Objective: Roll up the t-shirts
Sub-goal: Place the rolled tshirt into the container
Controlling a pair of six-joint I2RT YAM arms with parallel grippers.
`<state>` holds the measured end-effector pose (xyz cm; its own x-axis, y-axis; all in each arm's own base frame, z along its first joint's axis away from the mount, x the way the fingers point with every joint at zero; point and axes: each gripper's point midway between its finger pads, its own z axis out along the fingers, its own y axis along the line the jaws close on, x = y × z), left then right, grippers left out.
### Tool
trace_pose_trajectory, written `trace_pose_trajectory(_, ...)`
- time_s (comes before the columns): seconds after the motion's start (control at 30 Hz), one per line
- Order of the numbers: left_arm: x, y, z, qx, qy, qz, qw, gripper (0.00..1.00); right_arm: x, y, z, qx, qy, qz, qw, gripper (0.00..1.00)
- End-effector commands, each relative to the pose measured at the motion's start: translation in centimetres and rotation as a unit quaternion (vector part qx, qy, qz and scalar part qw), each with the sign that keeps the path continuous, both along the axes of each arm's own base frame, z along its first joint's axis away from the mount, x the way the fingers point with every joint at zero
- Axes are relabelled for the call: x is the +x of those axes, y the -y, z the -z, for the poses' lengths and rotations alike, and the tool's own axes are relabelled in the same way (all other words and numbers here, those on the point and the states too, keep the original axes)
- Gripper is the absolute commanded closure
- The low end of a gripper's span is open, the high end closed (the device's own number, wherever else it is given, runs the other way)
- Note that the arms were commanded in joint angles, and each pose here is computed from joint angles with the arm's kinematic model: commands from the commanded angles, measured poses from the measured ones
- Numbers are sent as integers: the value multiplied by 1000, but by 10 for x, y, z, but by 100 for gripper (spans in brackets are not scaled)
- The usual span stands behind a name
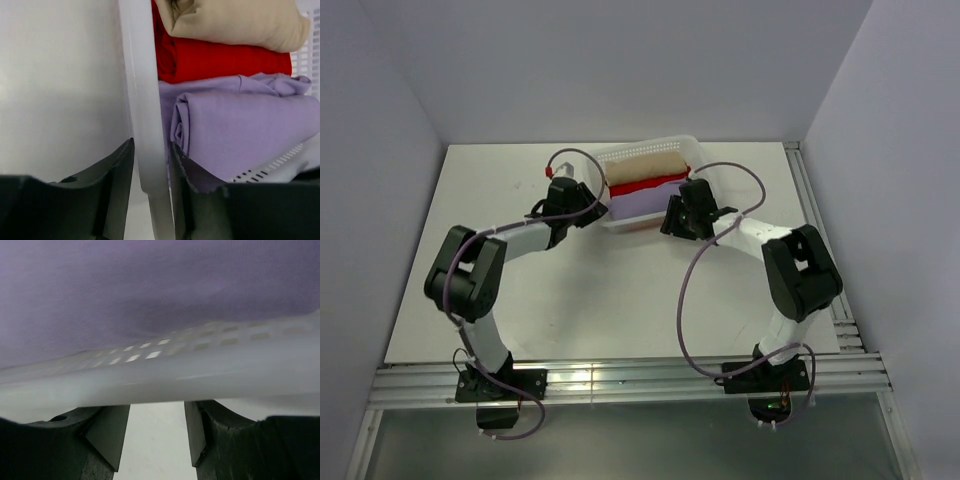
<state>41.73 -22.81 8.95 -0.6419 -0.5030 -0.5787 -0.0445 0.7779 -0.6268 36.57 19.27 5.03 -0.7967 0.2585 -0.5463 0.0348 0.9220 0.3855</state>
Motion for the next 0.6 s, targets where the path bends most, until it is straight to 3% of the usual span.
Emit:
trace_pose_trajectory(0.0,41,-5,11,6,-7,-11,1000,61,68,-11,-49,27,82,38,996,47)
trace_pose_trajectory(0.07,66,-2,-6,6,7,-19,1000,58,90,-16,-56,29,84,41,995,47)
trace_pose_trajectory(0.13,77,-6,-5,17,0,-20,1000,45,97,-23,-56,34,72,26,996,47)
trace_pose_trajectory(0.23,90,-13,-49,23,39,-31,999,28,94,-27,-84,48,95,12,994,45)
trace_pose_trajectory(0.4,59,-39,-114,42,91,-50,994,3,62,-19,-121,59,142,-19,988,32)
trace_pose_trajectory(0.5,24,-54,-130,41,98,-57,993,0,33,-15,-157,76,175,-38,981,28)
trace_pose_trajectory(0.53,8,-58,-115,42,82,-56,994,1,21,-12,-150,72,171,-43,982,28)
trace_pose_trajectory(0.57,-6,-61,-133,28,103,-55,993,1,13,-10,-153,73,179,-45,980,27)
